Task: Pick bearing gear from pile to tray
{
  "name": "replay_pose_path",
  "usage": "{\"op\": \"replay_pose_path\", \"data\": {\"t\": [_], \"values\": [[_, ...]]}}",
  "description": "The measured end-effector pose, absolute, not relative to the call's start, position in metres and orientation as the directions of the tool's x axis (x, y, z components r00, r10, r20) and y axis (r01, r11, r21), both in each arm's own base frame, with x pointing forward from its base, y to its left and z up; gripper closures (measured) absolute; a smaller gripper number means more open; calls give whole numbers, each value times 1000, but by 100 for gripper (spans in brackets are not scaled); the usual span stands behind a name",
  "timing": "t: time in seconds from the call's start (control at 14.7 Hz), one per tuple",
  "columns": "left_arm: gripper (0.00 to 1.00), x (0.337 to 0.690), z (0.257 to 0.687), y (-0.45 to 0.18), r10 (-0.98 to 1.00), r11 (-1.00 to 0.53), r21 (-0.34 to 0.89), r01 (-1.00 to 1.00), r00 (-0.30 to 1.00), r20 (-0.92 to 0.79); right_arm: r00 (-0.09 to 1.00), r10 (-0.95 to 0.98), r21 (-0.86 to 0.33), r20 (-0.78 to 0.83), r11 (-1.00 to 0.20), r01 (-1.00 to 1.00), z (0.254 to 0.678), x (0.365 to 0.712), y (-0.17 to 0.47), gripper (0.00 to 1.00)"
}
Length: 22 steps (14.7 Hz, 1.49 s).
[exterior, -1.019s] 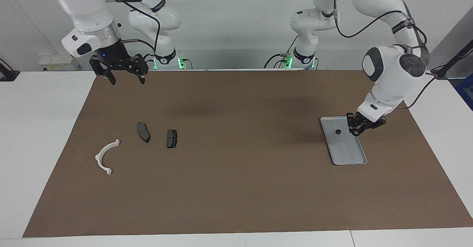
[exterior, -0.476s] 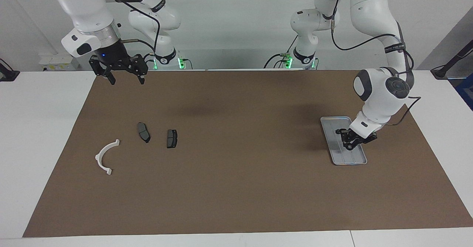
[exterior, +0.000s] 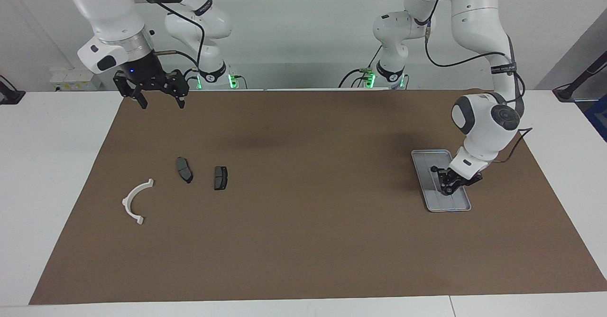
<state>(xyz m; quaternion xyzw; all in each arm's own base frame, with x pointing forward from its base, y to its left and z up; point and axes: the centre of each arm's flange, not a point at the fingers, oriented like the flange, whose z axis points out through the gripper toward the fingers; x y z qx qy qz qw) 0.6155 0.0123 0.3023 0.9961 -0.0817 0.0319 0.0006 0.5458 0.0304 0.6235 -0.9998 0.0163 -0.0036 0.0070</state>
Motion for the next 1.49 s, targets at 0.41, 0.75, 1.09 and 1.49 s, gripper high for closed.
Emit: {"op": "replay_pose_path", "data": {"t": [0.41,0.75,1.09,1.49], "values": [[66,614,300,6,-153,-988,0,-154,986,64,999,-34,-14,8,-999,-34,624,546,30,0],[66,614,299,-2,-154,-988,0,-155,985,76,999,-34,-14,8,-999,-34,624,546,30,0],[25,612,295,-5,-149,-989,-2,-150,984,100,999,-34,-14,8,-999,-34,624,546,30,0],[0,638,376,0,-70,-998,-9,-70,978,194,999,-34,-14,8,-999,-34,624,546,30,0]]}}
